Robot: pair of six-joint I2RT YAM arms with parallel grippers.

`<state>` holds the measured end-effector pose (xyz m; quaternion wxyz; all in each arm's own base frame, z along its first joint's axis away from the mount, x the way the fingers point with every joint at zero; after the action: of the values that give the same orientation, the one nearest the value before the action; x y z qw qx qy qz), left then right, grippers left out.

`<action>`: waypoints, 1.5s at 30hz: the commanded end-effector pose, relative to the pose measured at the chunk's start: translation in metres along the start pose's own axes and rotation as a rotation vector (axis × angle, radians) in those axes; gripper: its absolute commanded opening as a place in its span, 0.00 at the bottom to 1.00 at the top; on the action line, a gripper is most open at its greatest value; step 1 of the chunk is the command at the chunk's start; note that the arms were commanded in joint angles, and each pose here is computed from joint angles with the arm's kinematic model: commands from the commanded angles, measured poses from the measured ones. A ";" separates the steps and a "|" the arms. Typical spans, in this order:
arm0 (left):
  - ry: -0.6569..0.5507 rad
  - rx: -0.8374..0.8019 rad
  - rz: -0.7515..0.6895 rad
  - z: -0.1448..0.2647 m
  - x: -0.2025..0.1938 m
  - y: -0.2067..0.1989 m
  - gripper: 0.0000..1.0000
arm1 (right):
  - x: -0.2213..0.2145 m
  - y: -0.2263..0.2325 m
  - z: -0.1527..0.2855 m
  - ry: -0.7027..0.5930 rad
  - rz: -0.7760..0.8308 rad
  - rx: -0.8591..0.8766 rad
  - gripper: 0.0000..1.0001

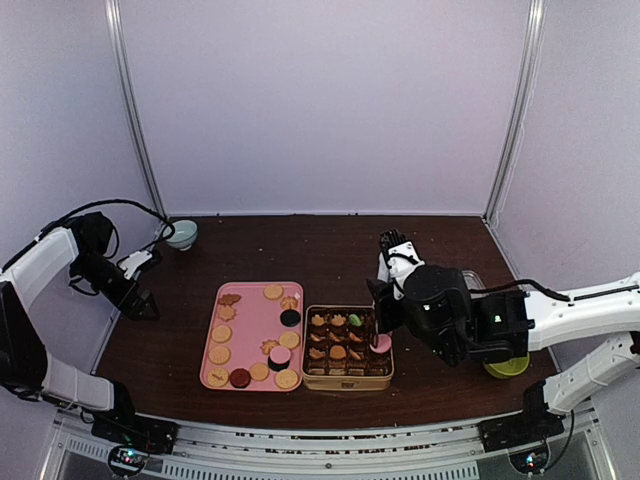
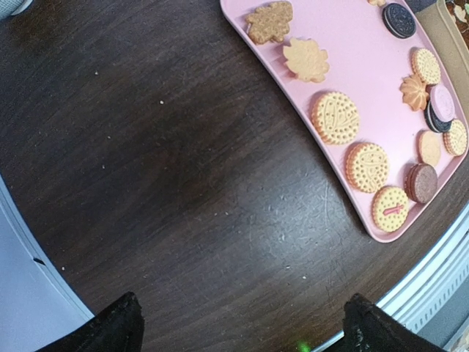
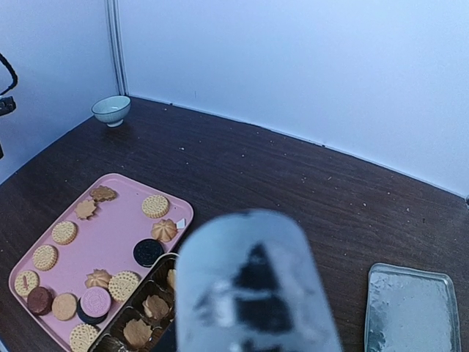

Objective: Pack the cookies
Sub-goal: Place the fake cookies in the empty pocket of the box.

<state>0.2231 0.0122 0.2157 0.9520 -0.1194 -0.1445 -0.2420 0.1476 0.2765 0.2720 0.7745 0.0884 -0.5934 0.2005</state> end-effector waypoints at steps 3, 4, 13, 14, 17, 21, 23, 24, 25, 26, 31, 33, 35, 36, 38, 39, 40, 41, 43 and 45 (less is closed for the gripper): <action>-0.022 -0.010 -0.021 0.004 0.000 -0.002 0.98 | 0.002 0.003 0.001 -0.008 -0.017 0.022 0.34; -0.023 -0.011 -0.020 0.004 0.000 -0.002 0.98 | 0.000 0.003 0.001 -0.004 -0.012 0.026 0.35; -0.026 -0.013 -0.021 0.004 0.001 -0.002 0.98 | 0.001 0.004 0.003 -0.001 -0.009 0.053 0.40; -0.023 -0.012 -0.020 0.004 0.000 -0.002 0.98 | 0.000 0.004 0.003 0.000 -0.008 0.053 0.40; -0.023 -0.008 -0.023 0.004 -0.001 -0.003 0.98 | -0.002 0.005 0.002 0.003 -0.009 0.055 0.40; -0.023 -0.008 -0.023 0.005 -0.001 -0.003 0.98 | 0.003 0.003 0.005 -0.010 -0.022 0.060 0.40; -0.023 -0.009 -0.023 0.005 0.000 -0.003 0.98 | 0.006 0.000 0.007 -0.014 -0.025 0.061 0.40; -0.024 -0.010 -0.022 0.005 0.000 -0.003 0.98 | 0.007 -0.001 0.009 -0.016 -0.025 0.065 0.41; -0.025 -0.012 -0.023 0.006 0.000 -0.003 0.98 | 0.006 -0.002 0.010 -0.016 -0.022 0.066 0.41; -0.025 -0.014 -0.021 0.006 0.000 -0.003 0.98 | 0.005 -0.002 0.010 -0.012 -0.020 0.073 0.42; -0.028 -0.020 -0.019 0.006 0.000 -0.004 0.98 | -0.005 0.000 0.008 0.014 -0.012 0.087 0.45; -0.026 -0.022 -0.019 0.005 -0.001 -0.004 0.97 | -0.006 0.001 0.006 0.021 -0.010 0.075 0.45; -0.024 -0.020 -0.021 0.006 -0.001 -0.005 0.98 | -0.005 0.001 0.006 0.017 -0.014 0.071 0.43; -0.025 -0.017 -0.022 0.006 -0.001 -0.005 0.98 | -0.003 0.001 0.006 0.013 -0.016 0.070 0.42; -0.025 -0.015 -0.025 0.007 -0.002 -0.006 0.97 | -0.002 0.001 0.006 0.009 -0.015 0.067 0.38; -0.028 -0.014 -0.025 0.007 -0.002 -0.005 0.97 | -0.001 0.001 0.006 0.007 -0.015 0.067 0.38; -0.028 -0.018 -0.026 0.007 -0.002 -0.006 0.97 | 0.000 0.001 0.007 0.005 -0.015 0.065 0.38; -0.030 -0.023 -0.027 0.008 -0.001 -0.006 0.97 | 0.002 0.000 0.007 0.001 -0.012 0.065 0.38; -0.033 -0.041 -0.028 0.007 -0.001 -0.008 0.96 | 0.005 -0.001 0.009 -0.006 -0.008 0.063 0.38; -0.036 -0.051 -0.028 0.007 -0.001 -0.008 0.96 | 0.009 -0.002 0.010 -0.014 0.001 0.055 0.38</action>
<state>0.2200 0.0099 0.2179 0.9481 -0.1293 -0.1477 -0.2502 0.1423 0.2744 0.2733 0.7740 0.1196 -0.5819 0.2191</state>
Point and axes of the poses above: each gripper's point midway between its finger pads, its own z axis back along the fingers, its own y axis along the line the jaws close on, x = y × z, the point moved 9 cm from there along z, back along the fingers, and after that the axes turned 4 degrees about z, right-handed, at the moved point
